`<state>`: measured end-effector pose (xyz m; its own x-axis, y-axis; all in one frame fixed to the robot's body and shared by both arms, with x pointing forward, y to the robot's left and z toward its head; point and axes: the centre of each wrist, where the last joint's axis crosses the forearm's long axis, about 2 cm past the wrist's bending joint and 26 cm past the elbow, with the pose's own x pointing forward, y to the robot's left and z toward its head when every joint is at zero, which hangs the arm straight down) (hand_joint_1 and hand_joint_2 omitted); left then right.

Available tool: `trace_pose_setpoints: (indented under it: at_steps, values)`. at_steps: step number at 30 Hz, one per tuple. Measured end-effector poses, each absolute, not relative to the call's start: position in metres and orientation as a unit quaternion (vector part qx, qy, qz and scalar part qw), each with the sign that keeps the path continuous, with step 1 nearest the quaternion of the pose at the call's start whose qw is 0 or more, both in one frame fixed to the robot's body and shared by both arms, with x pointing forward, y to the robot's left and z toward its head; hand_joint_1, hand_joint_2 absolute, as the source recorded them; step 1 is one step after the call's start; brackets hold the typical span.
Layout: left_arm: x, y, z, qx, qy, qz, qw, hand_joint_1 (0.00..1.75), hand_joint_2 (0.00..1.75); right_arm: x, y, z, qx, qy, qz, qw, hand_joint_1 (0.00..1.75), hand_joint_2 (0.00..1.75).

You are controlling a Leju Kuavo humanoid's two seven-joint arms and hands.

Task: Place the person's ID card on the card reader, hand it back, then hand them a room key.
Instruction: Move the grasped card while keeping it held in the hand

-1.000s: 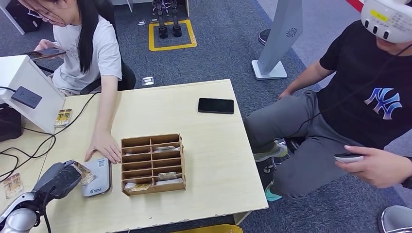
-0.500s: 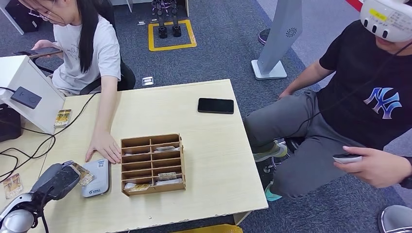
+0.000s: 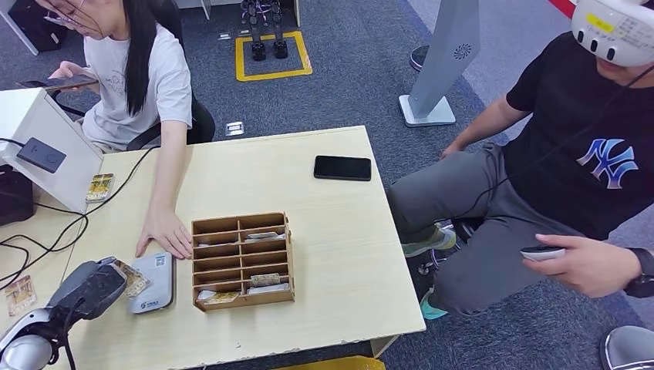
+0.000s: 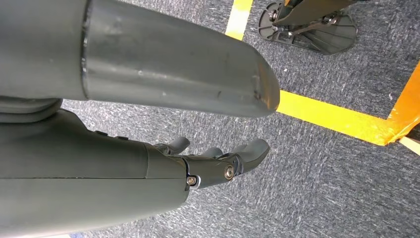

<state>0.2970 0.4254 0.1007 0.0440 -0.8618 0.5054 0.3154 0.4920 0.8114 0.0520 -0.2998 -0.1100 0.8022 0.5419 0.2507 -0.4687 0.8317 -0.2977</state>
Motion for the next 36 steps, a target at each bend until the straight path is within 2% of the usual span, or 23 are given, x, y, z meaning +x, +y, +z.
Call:
trace_pose_setpoints:
  at_steps: [16, 36]
  values:
    - [0.297, 0.419, 0.098, 0.279, -0.531, -0.439, 0.669, 1.75, 1.75, 0.053, -0.3, -0.11, -0.109, -0.165, 0.275, 0.941, 0.0, 0.0]
    - [0.302, 0.381, 0.084, 0.265, -0.543, -0.42, 0.677, 1.75, 1.75, 0.056, -0.3, -0.11, -0.106, -0.166, 0.284, 0.939, 0.0, 0.0]
